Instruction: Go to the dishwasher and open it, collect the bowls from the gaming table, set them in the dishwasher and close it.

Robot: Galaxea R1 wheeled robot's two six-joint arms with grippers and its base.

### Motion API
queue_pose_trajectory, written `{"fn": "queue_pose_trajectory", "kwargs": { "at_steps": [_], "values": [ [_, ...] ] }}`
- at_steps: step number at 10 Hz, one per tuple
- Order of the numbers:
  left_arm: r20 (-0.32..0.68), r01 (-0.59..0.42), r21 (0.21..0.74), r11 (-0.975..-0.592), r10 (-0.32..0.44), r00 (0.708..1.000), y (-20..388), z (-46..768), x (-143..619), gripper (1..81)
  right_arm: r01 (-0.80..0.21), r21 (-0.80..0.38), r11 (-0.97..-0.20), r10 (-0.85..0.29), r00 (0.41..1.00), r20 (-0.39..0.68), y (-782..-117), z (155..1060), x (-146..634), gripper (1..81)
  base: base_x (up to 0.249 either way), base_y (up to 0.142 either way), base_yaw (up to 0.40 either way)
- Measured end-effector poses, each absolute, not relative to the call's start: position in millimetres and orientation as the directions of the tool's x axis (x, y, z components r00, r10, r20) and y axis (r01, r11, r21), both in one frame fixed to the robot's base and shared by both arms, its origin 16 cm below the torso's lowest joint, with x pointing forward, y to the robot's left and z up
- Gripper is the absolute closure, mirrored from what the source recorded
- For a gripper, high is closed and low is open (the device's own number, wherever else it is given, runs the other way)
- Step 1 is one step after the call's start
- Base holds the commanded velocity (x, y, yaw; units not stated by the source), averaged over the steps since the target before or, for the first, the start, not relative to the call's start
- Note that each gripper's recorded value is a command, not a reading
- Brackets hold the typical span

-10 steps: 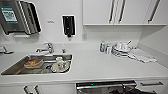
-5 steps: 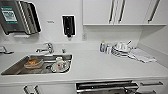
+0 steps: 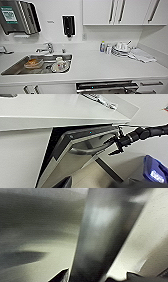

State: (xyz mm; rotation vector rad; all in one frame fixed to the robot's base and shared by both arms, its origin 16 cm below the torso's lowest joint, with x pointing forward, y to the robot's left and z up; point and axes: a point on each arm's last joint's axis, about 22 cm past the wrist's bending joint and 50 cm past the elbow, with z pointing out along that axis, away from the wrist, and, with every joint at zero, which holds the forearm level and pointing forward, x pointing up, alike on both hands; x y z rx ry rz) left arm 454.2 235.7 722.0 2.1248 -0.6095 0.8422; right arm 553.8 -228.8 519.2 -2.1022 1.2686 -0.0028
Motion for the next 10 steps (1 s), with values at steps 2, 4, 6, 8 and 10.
{"fn": "queue_pose_trajectory", "kwargs": {
  "at_steps": [2,4,6,8,10],
  "values": [
    [0.728,-0.645,0.471,-0.601,-0.148,0.669,236,722,455,1.0,-0.783,-0.544,-0.3,-0.785,0.527,-0.325,-229,520,554,1.0,-0.033,0.0,0.0],
    [0.726,-0.643,0.471,-0.603,-0.149,0.671,237,720,455,1.0,-0.787,-0.541,-0.296,-0.793,0.518,-0.32,-230,516,559,1.0,-0.073,0.0,0.0],
    [0.721,-0.644,0.472,-0.602,-0.156,0.675,236,718,453,1.0,-0.818,-0.491,-0.299,-0.8,0.496,-0.339,-236,504,537,1.0,-0.075,0.0,0.0],
    [0.719,-0.644,0.47,-0.604,-0.161,0.676,237,717,453,1.0,-0.83,-0.46,-0.316,-0.812,0.487,-0.322,-246,495,532,1.0,-0.074,0.0,0.0],
    [0.719,-0.646,0.472,-0.6,-0.162,0.676,235,717,453,1.0,-0.853,-0.41,-0.323,-0.825,0.466,-0.32,-258,478,512,1.0,-0.074,0.0,0.0]
  ]
}}
